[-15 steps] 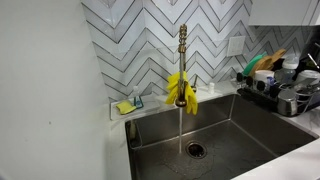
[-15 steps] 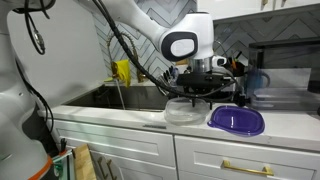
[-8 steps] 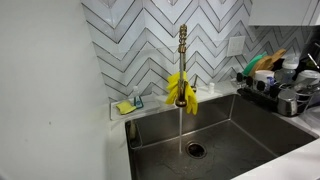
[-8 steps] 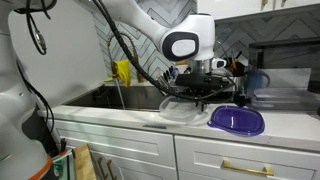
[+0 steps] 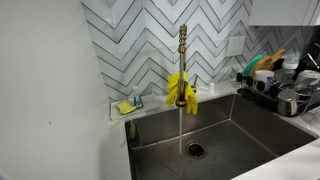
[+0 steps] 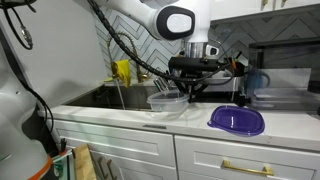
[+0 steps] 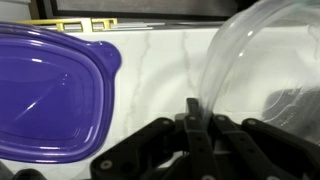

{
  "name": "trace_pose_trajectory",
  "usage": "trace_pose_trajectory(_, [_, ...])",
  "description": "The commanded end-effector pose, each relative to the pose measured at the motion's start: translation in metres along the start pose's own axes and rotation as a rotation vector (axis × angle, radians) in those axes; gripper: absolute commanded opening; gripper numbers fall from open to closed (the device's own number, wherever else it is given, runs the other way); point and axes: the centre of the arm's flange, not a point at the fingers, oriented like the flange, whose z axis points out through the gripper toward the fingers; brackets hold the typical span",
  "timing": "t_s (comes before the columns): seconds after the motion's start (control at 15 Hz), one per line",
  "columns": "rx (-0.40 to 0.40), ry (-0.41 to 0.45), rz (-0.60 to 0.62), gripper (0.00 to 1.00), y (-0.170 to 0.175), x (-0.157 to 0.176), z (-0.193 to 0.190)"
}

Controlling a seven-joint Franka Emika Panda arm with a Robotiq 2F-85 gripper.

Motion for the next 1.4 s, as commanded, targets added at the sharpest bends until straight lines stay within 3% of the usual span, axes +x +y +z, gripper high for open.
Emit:
trace_pose_trajectory(0.0, [0.03, -0.074, -0.172, 0.01, -0.033, -0.011, -0.031])
trace_pose_trajectory(0.13, [0.05, -0.085, -0.228, 0.01, -0.053, -0.007, -0.046])
trace_pose_trajectory(0.4, [0.093, -0.131, -0.22, 0.01, -0.11, 0.013, -0.078])
trace_pose_trajectory(0.8, [0.164, -0.173, -0.203, 0.01, -0.207, 0.07, -0.131])
trace_pose_trajectory(0.87, [0.143, -0.169, -0.212, 0.05, -0.184, 0.051, -0.115])
trace_pose_trajectory(1.07, [0.136, -0.168, -0.228, 0.05, -0.212, 0.068, -0.128])
trace_pose_trajectory(1.33, [0.142, -0.17, -0.218, 0.05, -0.206, 0.067, -0.126])
